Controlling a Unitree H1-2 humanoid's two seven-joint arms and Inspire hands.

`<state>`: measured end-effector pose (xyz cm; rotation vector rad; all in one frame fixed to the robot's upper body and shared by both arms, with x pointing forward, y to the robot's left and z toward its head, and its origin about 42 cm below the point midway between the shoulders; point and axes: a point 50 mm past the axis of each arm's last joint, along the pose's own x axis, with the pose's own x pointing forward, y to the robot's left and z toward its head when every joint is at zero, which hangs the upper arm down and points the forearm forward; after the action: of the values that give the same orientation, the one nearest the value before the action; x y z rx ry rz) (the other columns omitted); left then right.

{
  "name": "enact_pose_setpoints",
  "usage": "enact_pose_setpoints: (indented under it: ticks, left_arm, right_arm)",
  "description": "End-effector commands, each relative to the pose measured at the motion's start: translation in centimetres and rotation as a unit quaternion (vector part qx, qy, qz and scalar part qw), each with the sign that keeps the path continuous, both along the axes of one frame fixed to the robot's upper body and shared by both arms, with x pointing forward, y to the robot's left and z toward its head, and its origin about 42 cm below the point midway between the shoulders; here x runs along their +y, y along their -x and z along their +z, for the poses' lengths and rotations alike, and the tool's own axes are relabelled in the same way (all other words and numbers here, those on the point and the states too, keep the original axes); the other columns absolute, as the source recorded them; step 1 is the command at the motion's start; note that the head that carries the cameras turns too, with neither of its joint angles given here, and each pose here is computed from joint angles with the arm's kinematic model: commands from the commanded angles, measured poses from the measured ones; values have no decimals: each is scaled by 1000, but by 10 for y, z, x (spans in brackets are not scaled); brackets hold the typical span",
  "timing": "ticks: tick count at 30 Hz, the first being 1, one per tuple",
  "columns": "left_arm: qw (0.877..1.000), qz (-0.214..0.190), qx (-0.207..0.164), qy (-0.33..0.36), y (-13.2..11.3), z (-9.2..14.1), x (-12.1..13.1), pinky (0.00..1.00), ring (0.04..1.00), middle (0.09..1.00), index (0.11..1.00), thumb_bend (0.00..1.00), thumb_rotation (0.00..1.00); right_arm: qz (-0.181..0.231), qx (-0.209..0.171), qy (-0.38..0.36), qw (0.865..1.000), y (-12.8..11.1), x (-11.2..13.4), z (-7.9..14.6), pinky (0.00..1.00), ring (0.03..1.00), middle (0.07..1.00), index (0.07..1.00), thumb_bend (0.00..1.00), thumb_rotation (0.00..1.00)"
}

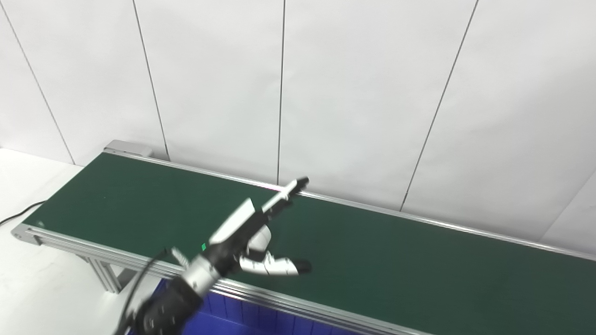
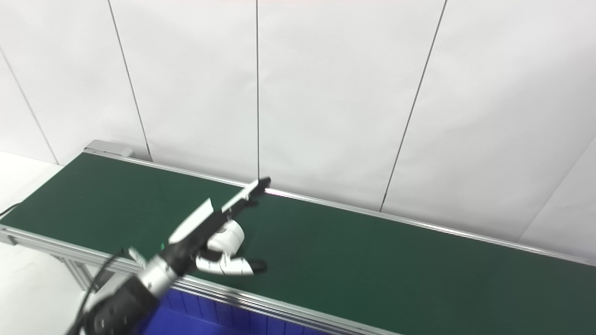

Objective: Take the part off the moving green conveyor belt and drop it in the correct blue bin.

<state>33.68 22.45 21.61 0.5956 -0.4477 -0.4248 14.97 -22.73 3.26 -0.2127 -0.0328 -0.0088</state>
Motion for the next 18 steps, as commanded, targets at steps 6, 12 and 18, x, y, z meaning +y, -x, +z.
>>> enact_pose_setpoints:
  ticks: [6, 12, 18]
  left_arm:
    - [997, 38, -22, -69, -46, 30, 21, 898, 977, 1000, 1000, 680, 436]
    - [990, 41, 0, -133, -70, 23, 25, 861, 958, 998, 999, 767, 356]
    - [978, 34, 19, -204, -82, 1, 17, 830, 939, 995, 1000, 799, 310]
  right_arm:
    - [0, -61, -23, 998, -4, -7, 23, 841, 900, 959, 1000, 556, 921]
    - [-1, -84, -21, 996, -13, -11, 34, 753, 843, 916, 986, 619, 797]
    - [-2, -100, -21, 995, -21, -10, 41, 722, 822, 898, 975, 624, 771]
